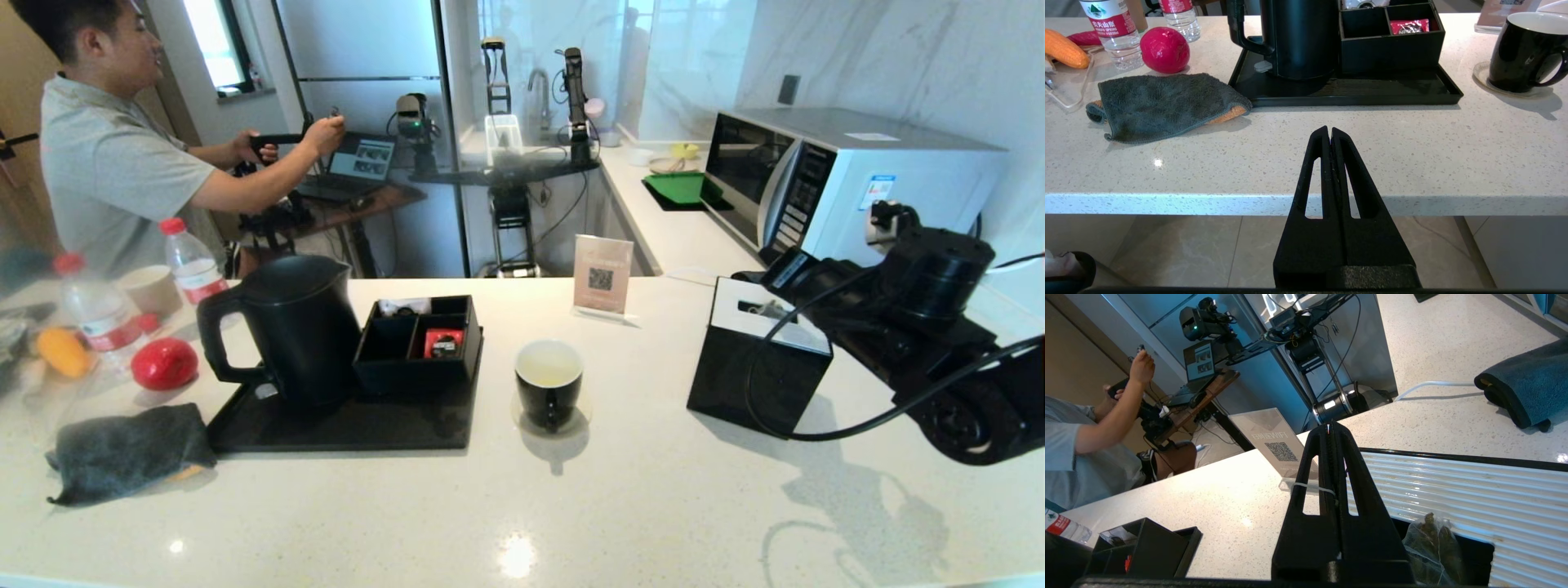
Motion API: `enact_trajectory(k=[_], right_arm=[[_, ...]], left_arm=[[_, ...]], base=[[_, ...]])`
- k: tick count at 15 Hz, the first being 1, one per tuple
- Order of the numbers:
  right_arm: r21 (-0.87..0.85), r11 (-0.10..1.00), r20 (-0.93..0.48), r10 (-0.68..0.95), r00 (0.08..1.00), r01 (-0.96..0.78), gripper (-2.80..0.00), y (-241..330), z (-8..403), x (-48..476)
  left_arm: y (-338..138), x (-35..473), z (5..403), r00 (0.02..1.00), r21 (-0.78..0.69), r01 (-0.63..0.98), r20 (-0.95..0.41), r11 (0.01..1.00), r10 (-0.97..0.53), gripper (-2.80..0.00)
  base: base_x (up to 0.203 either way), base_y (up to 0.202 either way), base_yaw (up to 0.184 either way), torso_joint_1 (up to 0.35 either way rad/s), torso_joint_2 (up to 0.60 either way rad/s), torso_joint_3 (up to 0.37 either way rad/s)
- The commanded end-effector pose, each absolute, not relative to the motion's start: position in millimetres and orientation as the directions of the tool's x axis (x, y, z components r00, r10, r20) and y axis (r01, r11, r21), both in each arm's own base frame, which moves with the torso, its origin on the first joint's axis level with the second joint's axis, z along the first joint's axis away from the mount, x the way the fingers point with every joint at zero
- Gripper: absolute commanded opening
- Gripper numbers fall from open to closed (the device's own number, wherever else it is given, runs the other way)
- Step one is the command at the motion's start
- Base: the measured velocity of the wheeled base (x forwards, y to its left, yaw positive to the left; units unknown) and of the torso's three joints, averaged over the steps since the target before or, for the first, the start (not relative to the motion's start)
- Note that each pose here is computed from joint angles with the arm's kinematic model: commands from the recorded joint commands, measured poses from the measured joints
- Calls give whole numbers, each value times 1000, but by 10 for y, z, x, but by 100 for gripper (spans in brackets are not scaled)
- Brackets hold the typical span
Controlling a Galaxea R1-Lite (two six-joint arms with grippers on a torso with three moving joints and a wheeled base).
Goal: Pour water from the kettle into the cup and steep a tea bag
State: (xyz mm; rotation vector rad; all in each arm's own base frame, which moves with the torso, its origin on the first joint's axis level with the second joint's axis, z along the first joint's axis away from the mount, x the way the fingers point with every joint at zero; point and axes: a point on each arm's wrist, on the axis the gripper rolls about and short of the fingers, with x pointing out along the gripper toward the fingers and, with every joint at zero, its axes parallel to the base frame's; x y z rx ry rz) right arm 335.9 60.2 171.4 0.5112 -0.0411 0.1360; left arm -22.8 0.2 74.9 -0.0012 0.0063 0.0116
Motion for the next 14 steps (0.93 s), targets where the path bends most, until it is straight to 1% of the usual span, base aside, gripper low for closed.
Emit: enact_trajectory(k=[1, 7, 10, 14], right_arm=[[488, 862, 76, 116, 990, -138, 0, 597, 1705, 3369], [469, 876, 73, 89, 993, -113, 0, 524, 1708, 3369], [371, 926, 48, 48, 998, -62, 0, 370, 1636, 3358], [271, 963, 38, -28, 999, 17, 0, 109, 1620, 3352]], left_arm=[[2, -228, 749, 1000, -1, -12, -6, 1000, 12, -280], [2, -228, 749, 1000, -1, -12, -6, 1000, 12, -280], [2, -228, 749, 1000, -1, -12, -6, 1000, 12, -280], [2, -228, 749, 1000, -1, -12, -6, 1000, 12, -280]], base=[[0, 0, 0, 0, 0, 0], [0, 0, 0, 0, 0, 0], [0, 0, 0, 0, 0, 0], [0, 0, 0, 0, 0, 0]])
